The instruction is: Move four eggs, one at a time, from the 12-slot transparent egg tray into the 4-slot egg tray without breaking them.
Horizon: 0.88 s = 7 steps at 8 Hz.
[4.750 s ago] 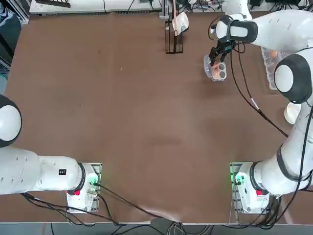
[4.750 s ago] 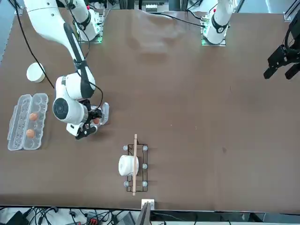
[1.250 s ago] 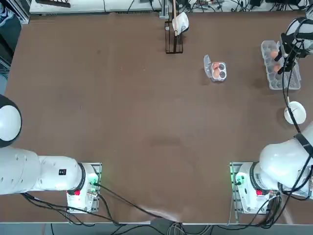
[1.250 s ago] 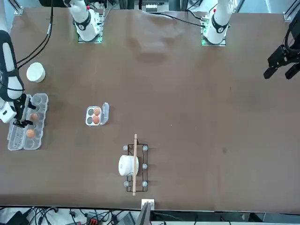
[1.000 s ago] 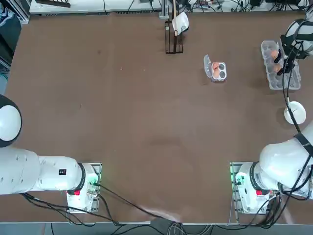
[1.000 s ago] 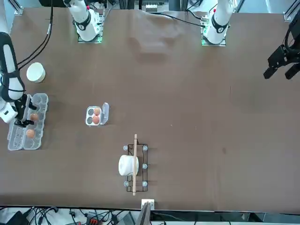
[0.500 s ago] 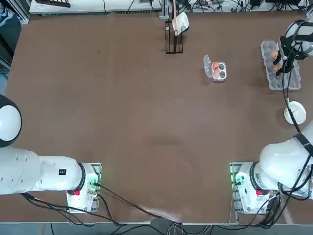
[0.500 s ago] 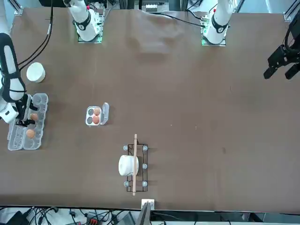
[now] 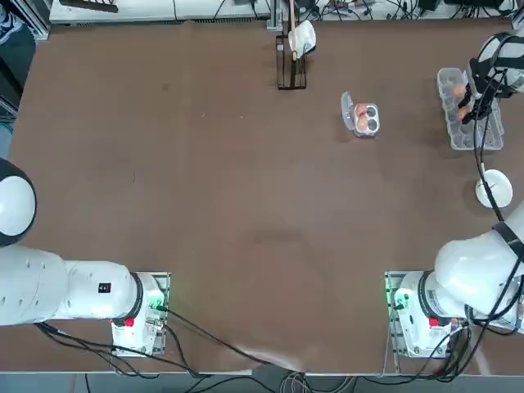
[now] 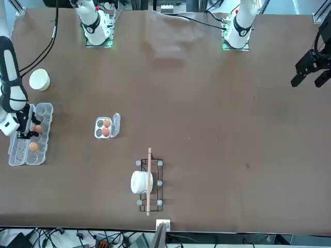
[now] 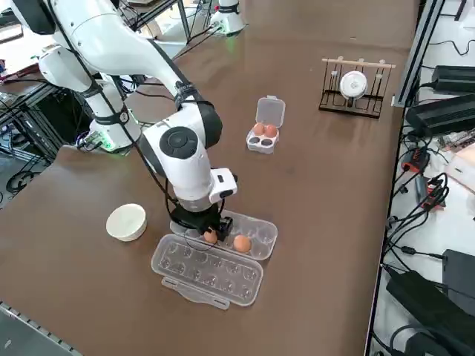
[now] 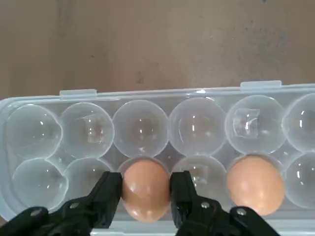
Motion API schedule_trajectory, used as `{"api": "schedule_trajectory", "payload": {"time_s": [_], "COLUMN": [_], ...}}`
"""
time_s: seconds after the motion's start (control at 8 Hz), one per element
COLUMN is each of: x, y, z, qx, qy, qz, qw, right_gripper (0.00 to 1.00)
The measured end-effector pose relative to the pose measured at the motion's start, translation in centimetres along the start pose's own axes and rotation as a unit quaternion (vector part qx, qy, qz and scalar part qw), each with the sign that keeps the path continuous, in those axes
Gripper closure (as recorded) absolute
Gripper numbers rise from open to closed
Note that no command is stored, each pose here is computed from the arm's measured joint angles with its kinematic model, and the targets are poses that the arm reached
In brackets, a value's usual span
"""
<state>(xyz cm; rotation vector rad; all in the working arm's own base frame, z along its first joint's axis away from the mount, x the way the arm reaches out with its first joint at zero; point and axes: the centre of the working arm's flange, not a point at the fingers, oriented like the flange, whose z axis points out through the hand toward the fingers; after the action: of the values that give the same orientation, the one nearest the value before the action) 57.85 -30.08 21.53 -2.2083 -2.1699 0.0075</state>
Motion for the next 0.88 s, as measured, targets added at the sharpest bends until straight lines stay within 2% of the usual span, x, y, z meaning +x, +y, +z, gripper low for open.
{"api": "schedule_trajectory", "payload": {"time_s": [0.5, 0.88], "x": [-0.2, 1.1], "y": [-0.4, -0.7], "z": [-1.0, -7.7], "qx": [0.009, 0.018], "qy": [0.008, 0.016], "qz": [0.008, 0.049], "qw": [1.0, 0.999], "right_gripper": [0.42, 0.42]}}
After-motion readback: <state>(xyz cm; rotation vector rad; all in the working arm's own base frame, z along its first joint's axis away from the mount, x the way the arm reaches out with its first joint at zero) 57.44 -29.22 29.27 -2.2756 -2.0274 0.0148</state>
